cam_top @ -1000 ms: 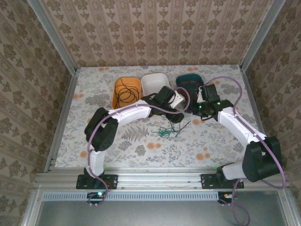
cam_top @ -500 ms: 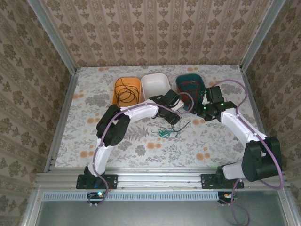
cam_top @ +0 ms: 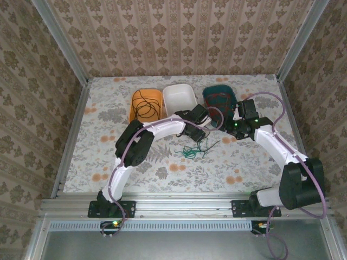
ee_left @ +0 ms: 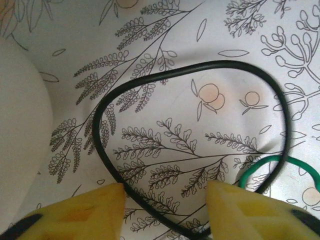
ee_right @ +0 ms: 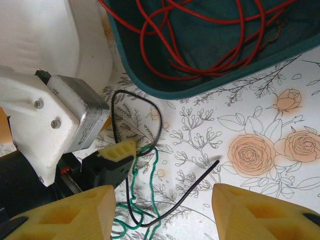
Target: Untangle the cables
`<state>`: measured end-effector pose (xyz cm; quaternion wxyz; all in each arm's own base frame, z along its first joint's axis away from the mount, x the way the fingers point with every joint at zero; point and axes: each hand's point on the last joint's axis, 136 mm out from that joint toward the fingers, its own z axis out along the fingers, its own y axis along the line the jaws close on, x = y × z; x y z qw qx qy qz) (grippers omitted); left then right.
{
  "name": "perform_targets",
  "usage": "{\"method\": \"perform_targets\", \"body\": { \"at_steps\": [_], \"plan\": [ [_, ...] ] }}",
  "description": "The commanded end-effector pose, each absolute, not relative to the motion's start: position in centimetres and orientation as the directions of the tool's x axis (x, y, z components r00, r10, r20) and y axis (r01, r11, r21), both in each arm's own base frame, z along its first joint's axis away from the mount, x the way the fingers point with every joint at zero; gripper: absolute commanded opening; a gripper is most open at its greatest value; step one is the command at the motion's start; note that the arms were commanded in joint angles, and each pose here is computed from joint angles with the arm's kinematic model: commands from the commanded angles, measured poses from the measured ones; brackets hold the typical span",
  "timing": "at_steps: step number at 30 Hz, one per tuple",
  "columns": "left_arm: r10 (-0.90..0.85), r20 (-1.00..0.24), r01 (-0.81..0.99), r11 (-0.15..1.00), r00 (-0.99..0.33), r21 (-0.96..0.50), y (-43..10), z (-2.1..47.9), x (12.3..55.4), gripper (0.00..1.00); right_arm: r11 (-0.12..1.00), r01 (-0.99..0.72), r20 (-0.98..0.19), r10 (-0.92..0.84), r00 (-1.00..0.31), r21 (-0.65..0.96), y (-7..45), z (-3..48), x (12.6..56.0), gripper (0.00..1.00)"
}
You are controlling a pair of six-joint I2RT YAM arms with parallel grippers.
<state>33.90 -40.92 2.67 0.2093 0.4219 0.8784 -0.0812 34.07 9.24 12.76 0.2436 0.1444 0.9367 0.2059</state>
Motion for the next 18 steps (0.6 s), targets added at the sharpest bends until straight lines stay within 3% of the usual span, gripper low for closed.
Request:
{"method": "perform_targets", "body": {
  "at_steps": [1,12,18],
  "plan": [
    [0.717,-0.379,0.764,0.644,-0.584,0.041,-39.9,1.2,33.7,0.39,0.862,0.172,-0.405,0.389,-0.828,0.477,9.2,13.3,33.9,0.55],
    [0.705,-0.399,0.744,0.663,-0.586,0.08,-39.5,1.4,34.0,0.02,0.853,0.175,-0.419,0.408,-0.811,0.492,9.2,14.0,34.0,0.55],
    [0.639,-0.559,0.705,0.697,-0.528,0.131,-40.2,6.9,35.7,0.0,0.855,0.177,-0.448,0.419,-0.79,0.488,8.7,14.8,34.1,0.55]
  ]
}}
